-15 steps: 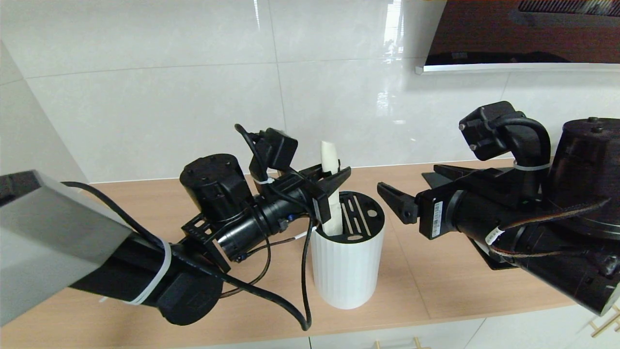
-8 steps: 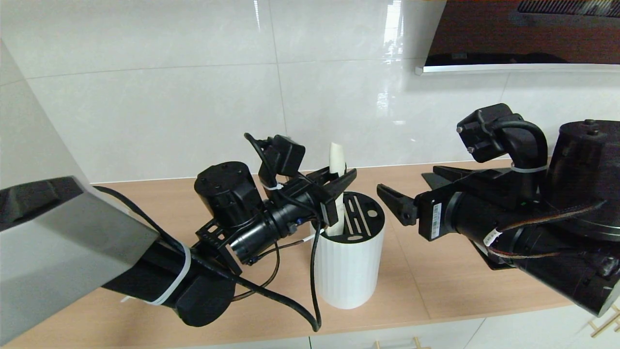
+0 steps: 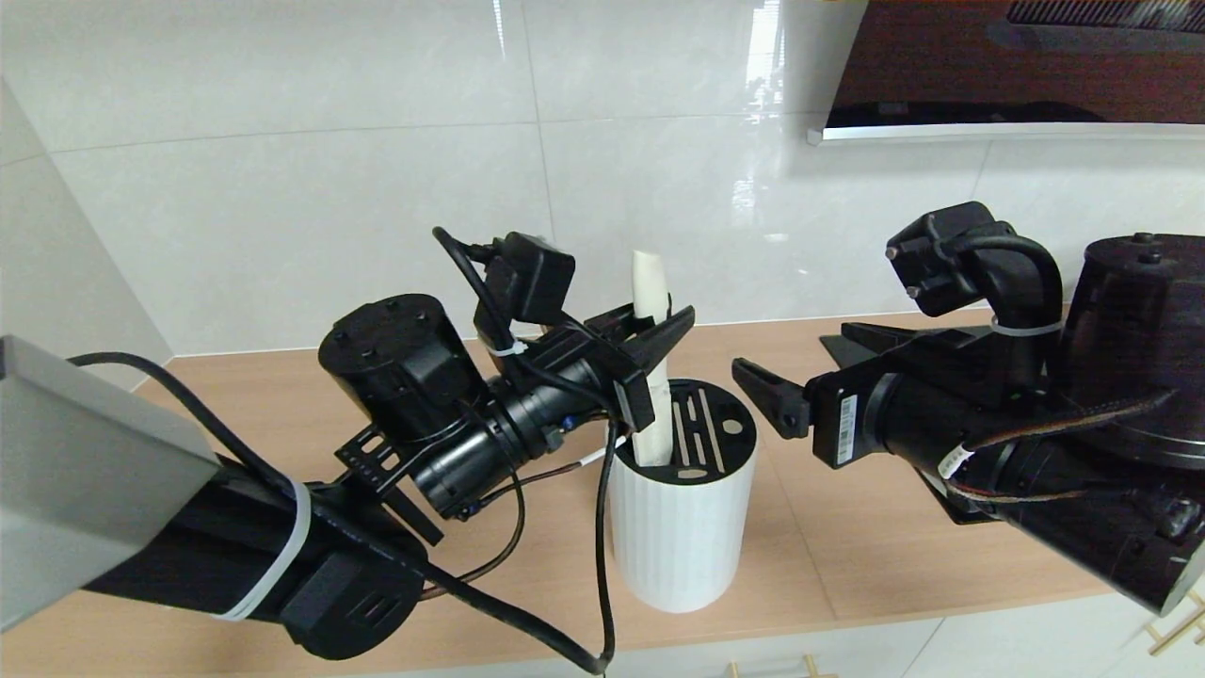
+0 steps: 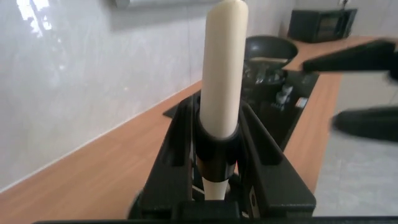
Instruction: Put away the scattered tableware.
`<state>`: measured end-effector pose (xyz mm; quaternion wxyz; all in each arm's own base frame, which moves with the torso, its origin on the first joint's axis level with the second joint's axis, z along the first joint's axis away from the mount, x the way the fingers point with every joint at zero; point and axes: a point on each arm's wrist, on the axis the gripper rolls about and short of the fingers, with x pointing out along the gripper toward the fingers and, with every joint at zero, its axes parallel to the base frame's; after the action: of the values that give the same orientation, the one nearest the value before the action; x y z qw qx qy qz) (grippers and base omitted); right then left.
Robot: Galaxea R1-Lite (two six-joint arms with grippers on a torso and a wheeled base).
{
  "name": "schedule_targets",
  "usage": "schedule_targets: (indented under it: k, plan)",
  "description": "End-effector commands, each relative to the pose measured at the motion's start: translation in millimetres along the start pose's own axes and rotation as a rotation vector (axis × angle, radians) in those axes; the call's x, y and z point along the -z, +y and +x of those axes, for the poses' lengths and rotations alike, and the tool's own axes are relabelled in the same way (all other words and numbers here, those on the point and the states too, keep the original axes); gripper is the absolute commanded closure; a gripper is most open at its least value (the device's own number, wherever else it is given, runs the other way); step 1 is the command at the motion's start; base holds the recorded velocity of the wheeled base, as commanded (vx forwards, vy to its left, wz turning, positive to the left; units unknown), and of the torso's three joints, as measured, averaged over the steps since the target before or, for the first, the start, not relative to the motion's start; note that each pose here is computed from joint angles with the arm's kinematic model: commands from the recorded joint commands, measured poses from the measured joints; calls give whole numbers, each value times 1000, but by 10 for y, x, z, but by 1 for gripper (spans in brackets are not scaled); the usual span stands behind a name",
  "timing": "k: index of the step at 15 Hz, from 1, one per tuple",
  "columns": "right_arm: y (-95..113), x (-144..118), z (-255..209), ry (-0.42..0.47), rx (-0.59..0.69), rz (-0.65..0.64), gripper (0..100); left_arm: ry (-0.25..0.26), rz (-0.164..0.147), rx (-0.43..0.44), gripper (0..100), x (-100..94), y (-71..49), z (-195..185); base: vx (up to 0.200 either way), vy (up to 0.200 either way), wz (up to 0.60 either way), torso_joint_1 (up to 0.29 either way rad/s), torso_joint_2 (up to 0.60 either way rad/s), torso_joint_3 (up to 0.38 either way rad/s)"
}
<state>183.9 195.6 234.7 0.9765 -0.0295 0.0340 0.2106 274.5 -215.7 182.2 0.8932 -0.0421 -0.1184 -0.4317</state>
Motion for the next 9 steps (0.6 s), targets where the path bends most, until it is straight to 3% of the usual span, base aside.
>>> schedule_targets:
  k: [1, 5, 9]
  plan:
    - [2, 0, 2, -1, 0, 0, 0, -10, 0, 8, 100, -45, -34, -22, 0, 0, 0, 0, 0, 0]
    - [2, 2, 2, 1, 0, -1, 0, 73, -24, 21, 100, 247, -71, 18, 0, 0, 0, 0, 0, 0]
    - [2, 2, 2, 1, 0, -1, 0, 125, -37, 19, 100, 457, -63, 50, 0, 0, 0, 0, 0, 0]
